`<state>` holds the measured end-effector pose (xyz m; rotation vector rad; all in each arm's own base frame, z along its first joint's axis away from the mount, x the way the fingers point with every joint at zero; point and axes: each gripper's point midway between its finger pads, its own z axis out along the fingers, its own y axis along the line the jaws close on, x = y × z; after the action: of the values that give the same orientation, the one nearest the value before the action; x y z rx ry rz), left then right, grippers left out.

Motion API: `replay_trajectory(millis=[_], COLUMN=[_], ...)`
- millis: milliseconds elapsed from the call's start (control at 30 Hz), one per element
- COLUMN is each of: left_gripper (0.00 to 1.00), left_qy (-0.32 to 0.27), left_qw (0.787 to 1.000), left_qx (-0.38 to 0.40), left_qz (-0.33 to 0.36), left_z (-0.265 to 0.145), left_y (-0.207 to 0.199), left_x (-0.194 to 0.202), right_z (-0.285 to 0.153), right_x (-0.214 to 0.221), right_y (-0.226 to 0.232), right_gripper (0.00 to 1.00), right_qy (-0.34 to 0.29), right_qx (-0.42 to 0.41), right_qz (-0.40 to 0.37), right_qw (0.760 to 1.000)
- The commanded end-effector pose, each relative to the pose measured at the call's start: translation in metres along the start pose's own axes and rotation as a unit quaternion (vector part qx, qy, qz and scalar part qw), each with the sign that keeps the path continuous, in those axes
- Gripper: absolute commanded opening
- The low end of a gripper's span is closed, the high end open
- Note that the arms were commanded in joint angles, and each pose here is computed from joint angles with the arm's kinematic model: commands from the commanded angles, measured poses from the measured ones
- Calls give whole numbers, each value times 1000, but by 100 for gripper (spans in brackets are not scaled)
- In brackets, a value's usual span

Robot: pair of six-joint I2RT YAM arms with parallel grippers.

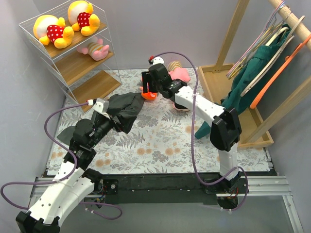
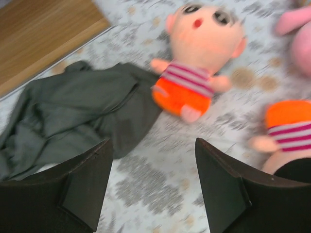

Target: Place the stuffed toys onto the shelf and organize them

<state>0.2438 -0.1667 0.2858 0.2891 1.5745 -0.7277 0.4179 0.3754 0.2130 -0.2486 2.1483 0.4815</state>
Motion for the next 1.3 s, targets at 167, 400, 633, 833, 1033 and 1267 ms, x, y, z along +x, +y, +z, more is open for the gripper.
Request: replay_trajectory(millis=[167,400,633,833,1033,1267], left_gripper=[98,98,98,98,98,98], left_qy=[-17,-16,-18,-15,-8,-4], left_qw=[1000,1000,999,999,999,999], left_qx=[-10,-14,-21,-21,-23,-24], left_qz=[13,18,22,22,22,23], left_z=[-6,-6,-7,-7,-5,-4], left_y=[2,4,7,7,9,10], left_x=[-7,-7,-7,-4,-1,1], right_z=[36,73,98,117,127,143], right_x=[-60,-51,-49,-52,-58,-49], right_y=[-123,-154,-178,-194,-210,-238], right_gripper=[70,72,75,76,76,75], right_qy=[-78,-54,-44,-47,-54,-42], right_qx=[195,212,228,261,282,285], right_qz=[-225,-312,-351,-390,-407,-400], right_qw=[951,924,907,882,867,870])
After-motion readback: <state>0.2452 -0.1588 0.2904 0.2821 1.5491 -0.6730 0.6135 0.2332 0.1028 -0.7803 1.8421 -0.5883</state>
